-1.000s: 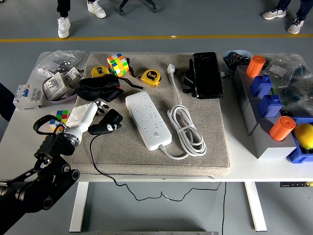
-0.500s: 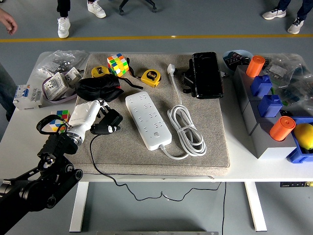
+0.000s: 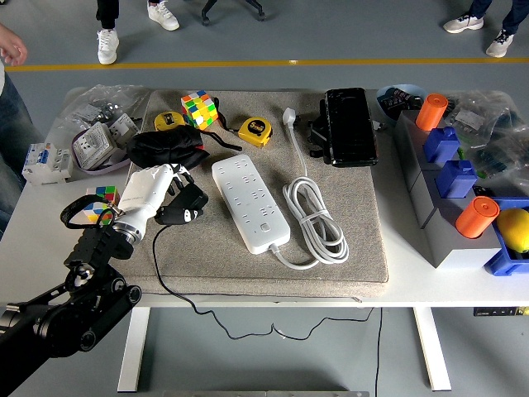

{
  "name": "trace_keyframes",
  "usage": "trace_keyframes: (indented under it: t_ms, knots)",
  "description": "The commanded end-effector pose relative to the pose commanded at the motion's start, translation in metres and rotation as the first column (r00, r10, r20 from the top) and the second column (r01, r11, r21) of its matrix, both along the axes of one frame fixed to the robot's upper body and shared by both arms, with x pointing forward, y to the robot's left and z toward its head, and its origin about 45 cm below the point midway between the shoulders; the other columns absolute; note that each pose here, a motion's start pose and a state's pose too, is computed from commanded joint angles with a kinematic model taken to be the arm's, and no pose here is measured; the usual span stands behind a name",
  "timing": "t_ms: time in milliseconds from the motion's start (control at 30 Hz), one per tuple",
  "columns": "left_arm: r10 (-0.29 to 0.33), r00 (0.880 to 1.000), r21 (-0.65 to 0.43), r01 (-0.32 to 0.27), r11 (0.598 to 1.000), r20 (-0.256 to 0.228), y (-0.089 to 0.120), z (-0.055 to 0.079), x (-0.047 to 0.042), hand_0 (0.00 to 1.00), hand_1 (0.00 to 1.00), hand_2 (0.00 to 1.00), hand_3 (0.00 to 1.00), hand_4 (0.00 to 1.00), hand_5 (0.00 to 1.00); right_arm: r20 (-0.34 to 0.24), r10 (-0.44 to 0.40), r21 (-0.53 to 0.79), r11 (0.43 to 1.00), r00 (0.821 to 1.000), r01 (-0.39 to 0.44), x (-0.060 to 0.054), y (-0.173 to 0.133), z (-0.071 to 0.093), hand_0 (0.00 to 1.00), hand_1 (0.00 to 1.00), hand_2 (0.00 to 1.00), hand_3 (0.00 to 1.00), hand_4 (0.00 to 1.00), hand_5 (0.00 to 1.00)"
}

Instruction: Put the plug near the board,insert it into the board,press the button,pull the plug out

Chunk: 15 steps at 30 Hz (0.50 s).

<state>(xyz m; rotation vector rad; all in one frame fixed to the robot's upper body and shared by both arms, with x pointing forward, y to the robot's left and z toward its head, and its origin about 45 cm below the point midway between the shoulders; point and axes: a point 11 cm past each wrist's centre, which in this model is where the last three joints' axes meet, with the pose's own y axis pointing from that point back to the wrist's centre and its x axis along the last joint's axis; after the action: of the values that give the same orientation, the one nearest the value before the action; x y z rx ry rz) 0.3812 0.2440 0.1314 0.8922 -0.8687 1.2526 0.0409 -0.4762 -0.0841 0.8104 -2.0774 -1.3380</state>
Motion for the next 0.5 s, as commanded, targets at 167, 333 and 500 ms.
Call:
trace_keyframes:
  t_ms: [167,333,500]
  knots:
    - [-0.004,1.0,-0.028,0.004,1.0,0.0,-0.001,0.003,-0.0001,0.243,0.356,0.389,0.517,0.883,0.069,-0.001,0.001,0.0,1.0,1.0,-0.001,0.0,0.0,0.0,0.605,0.665,0.622,0.503,0.795,0.521]
    - [-0.04,0.999,-0.081,0.042,0.996,0.025,-0.005,0.01,-0.0007,0.234,0.327,0.337,0.507,0.86,0.07,-0.001,0.003,-0.001,1.0,1.0,-0.003,0.0,0.0,0.0,0.605,0.665,0.622,0.503,0.795,0.52]
    - [-0.123,0.99,-0.145,0.132,0.981,0.07,-0.017,0.023,0.0001,0.234,0.324,0.336,0.506,0.854,0.063,0.0,0.002,-0.001,1.0,1.0,-0.002,0.0,0.0,0.0,0.606,0.664,0.623,0.502,0.794,0.52]
